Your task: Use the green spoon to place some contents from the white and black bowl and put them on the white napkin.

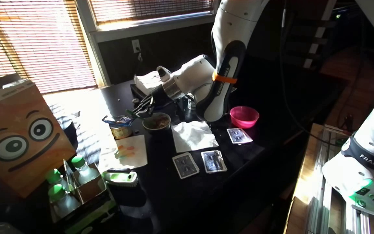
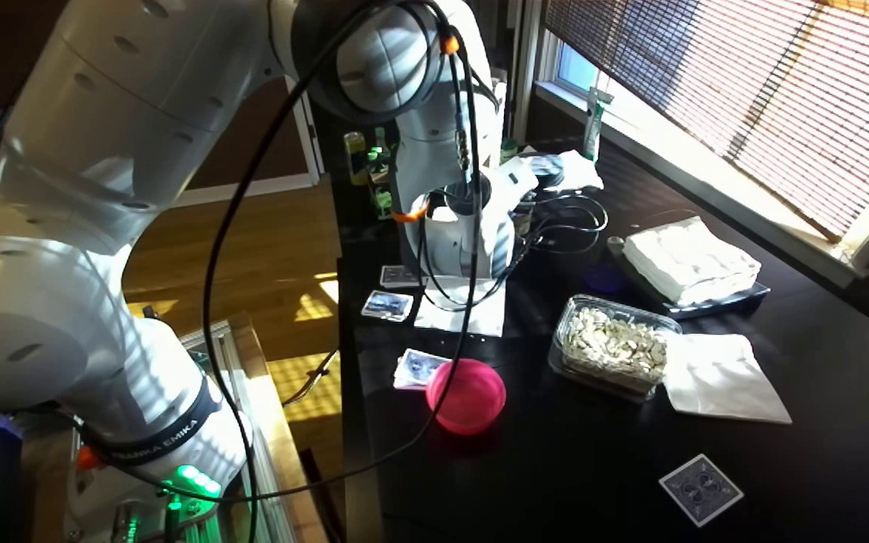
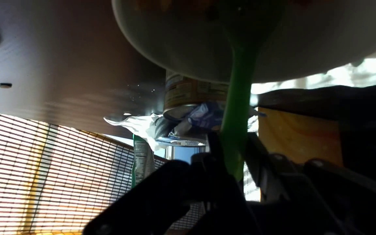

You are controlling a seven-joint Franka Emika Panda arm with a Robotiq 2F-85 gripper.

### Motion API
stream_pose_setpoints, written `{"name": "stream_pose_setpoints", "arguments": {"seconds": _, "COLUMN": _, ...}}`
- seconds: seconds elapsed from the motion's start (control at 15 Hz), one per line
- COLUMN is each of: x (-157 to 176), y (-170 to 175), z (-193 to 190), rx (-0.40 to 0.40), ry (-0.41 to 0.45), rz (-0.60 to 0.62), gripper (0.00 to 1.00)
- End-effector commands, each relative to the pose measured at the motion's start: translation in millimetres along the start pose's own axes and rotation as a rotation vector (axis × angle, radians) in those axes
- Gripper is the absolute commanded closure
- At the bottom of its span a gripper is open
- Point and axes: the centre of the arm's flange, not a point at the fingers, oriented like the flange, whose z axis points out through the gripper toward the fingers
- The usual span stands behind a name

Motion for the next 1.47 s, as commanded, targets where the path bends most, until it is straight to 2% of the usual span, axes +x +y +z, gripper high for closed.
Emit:
{"name": "stream_pose_setpoints", "arguments": {"seconds": 0.0, "x": 14.6, "y": 2.2, "z": 2.9, "rx": 0.027, "ry": -0.07, "rz": -0.013, "gripper": 0.94}}
{"name": "stream_pose_setpoints", "arguments": {"seconds": 1.0, "x": 33.7, "y": 3.4, "z": 22.2, "rx": 0.02, "ry": -0.222, "rz": -0.061, "gripper": 0.94}}
{"name": "stream_pose_setpoints", "arguments": {"seconds": 1.4, "x": 32.3, "y": 9.2, "z": 15.6, "rx": 0.019, "ry": -0.238, "rz": -0.05, "gripper": 0.94}}
